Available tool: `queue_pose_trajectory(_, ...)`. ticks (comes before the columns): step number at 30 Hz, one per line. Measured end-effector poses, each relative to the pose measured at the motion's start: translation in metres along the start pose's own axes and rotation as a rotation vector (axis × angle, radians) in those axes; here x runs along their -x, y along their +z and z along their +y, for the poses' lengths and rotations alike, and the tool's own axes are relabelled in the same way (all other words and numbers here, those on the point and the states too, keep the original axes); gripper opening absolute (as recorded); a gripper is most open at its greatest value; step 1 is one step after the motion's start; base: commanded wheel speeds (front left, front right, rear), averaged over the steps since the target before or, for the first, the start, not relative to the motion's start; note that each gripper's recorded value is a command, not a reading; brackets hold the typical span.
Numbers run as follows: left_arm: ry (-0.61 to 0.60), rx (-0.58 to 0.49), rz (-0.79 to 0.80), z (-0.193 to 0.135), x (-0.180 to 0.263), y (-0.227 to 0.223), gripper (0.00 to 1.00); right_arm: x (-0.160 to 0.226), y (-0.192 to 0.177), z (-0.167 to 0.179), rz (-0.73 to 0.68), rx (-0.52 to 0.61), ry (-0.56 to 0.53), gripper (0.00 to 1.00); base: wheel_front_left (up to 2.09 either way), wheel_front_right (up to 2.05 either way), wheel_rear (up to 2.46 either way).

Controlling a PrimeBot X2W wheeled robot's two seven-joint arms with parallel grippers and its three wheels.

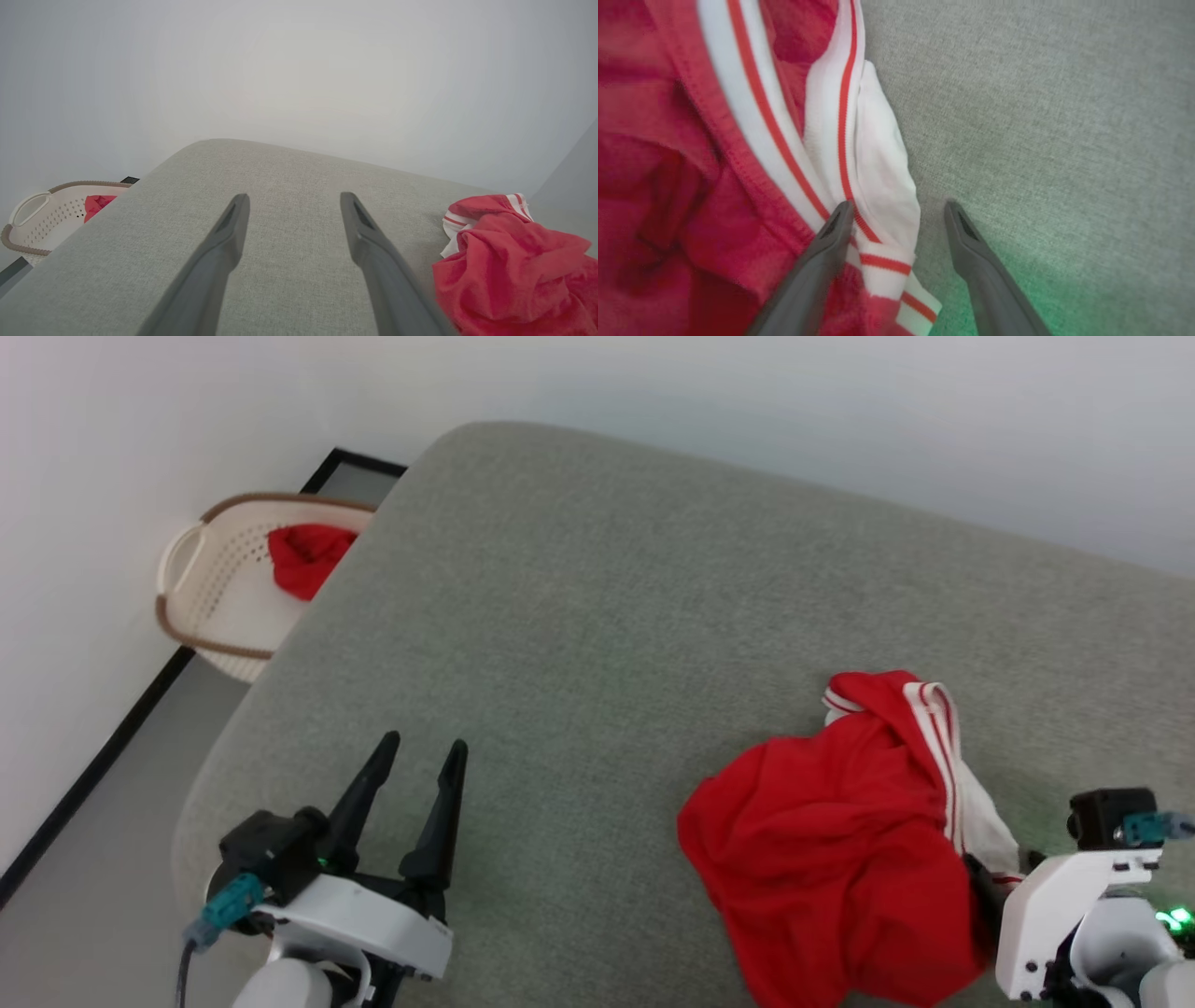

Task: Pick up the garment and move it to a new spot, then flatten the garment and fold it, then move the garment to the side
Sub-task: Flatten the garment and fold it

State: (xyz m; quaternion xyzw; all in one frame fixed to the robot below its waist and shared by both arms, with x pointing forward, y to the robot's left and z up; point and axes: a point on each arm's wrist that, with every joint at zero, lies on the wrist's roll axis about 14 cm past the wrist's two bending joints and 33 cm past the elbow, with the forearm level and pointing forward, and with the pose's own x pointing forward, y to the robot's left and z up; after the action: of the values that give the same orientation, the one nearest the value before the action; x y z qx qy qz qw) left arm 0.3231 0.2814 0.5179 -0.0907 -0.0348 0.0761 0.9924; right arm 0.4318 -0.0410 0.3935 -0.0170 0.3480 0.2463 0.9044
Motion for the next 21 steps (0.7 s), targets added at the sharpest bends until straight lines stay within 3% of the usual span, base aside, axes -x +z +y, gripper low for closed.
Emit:
queue_pose_trajectory(1,0.005,0.001,0.003,0.001,0.0,-0.001,1.0,-0.003,0.0,0.0,0.011,-0.002,0.001,1.0,0.0,0.0,0.0)
queue_pose_trajectory(2,0.008,0.002,0.002,0.002,-0.001,-0.001,1.0,-0.005,-0.001,0.001,0.022,0.003,0.002,0.43,0.0,0.0,0.0)
queue_pose_trajectory(3,0.014,0.001,0.004,0.004,-0.001,-0.002,1.0,-0.007,0.0,0.001,0.023,0.003,0.005,0.0,0.0,0.0,0.0)
queue_pose_trajectory(12,0.042,-0.001,0.001,0.015,0.002,-0.001,1.0,-0.005,0.01,-0.005,0.006,-0.002,-0.017,0.0,0.0,0.0,0.0)
queue_pose_trajectory(21,0.007,-0.002,-0.018,0.008,-0.002,0.003,1.0,0.032,0.045,-0.051,-0.106,0.02,-0.135,0.0,0.0,0.0,0.0)
